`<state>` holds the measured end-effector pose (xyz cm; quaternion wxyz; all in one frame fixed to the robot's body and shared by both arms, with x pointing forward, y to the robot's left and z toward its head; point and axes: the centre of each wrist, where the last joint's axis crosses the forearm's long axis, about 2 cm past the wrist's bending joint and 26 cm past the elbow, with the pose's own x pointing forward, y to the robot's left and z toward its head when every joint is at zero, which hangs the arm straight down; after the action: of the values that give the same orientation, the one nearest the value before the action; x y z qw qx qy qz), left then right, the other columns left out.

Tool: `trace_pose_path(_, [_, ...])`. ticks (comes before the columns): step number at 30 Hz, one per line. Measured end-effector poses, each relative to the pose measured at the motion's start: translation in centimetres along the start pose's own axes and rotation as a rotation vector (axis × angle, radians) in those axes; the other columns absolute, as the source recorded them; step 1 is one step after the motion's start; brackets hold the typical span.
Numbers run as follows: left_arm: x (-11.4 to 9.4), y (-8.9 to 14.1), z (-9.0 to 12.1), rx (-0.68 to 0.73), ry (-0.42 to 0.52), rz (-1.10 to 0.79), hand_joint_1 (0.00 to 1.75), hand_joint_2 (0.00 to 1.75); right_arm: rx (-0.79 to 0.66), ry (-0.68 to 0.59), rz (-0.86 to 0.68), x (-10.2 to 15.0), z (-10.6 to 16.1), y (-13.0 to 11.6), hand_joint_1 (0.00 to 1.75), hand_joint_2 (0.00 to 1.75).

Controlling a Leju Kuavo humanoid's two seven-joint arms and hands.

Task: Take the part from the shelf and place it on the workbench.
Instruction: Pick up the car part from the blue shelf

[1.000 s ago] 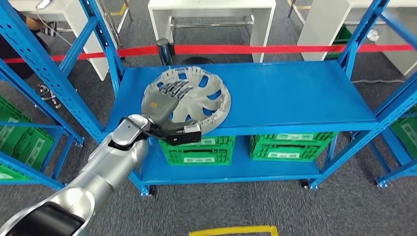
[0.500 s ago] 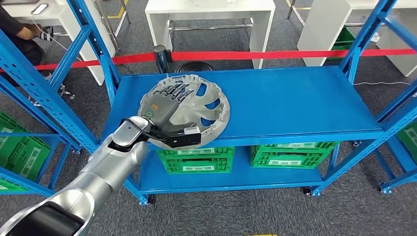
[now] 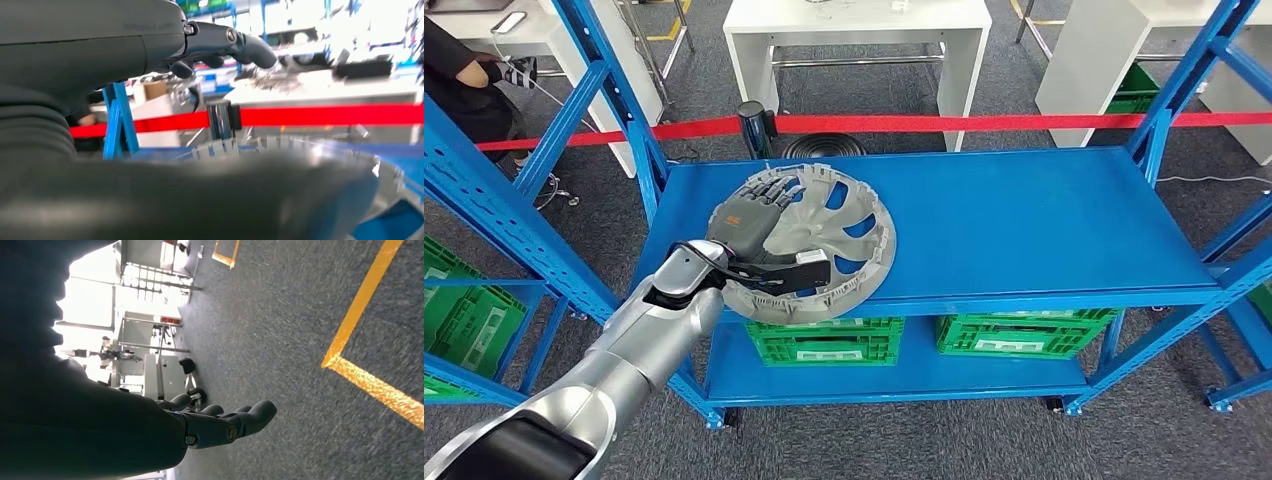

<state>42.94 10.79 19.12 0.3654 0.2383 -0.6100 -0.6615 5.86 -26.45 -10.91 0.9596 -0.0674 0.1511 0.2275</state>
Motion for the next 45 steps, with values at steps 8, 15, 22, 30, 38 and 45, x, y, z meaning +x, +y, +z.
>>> trace_pose_path(8, [-1.8,-0.8,0.8,-0.094,0.145,0.048,0.00,1.75,0.002,0.003,0.017,0.0,0.0,0.0,0.00,1.75])
trace_pose_path(15, [-2.5,-1.3,1.2,-0.123,0.181,0.042,0.00,1.75,-0.001,0.007,0.017,0.0,0.0,0.0,0.00,1.75])
trace_pose_path(22, [-2.8,-1.5,1.4,-0.130,0.197,0.041,0.00,1.75,-0.001,0.012,0.017,0.0,0.0,0.0,0.00,1.75])
trace_pose_path(30, [-3.2,-1.9,1.6,-0.203,0.239,0.025,0.00,1.75,-0.004,0.014,0.012,0.0,0.0,0.0,0.00,1.75])
trace_pose_path(38, [-4.2,-1.9,2.0,-0.267,0.299,0.011,0.00,1.75,-0.010,0.015,0.014,0.0,0.0,0.0,0.00,1.75])
trace_pose_path(45, [-5.0,-1.7,2.3,-0.302,0.340,-0.026,0.00,1.75,-0.003,0.014,0.011,-0.1,0.0,0.0,0.00,1.75])
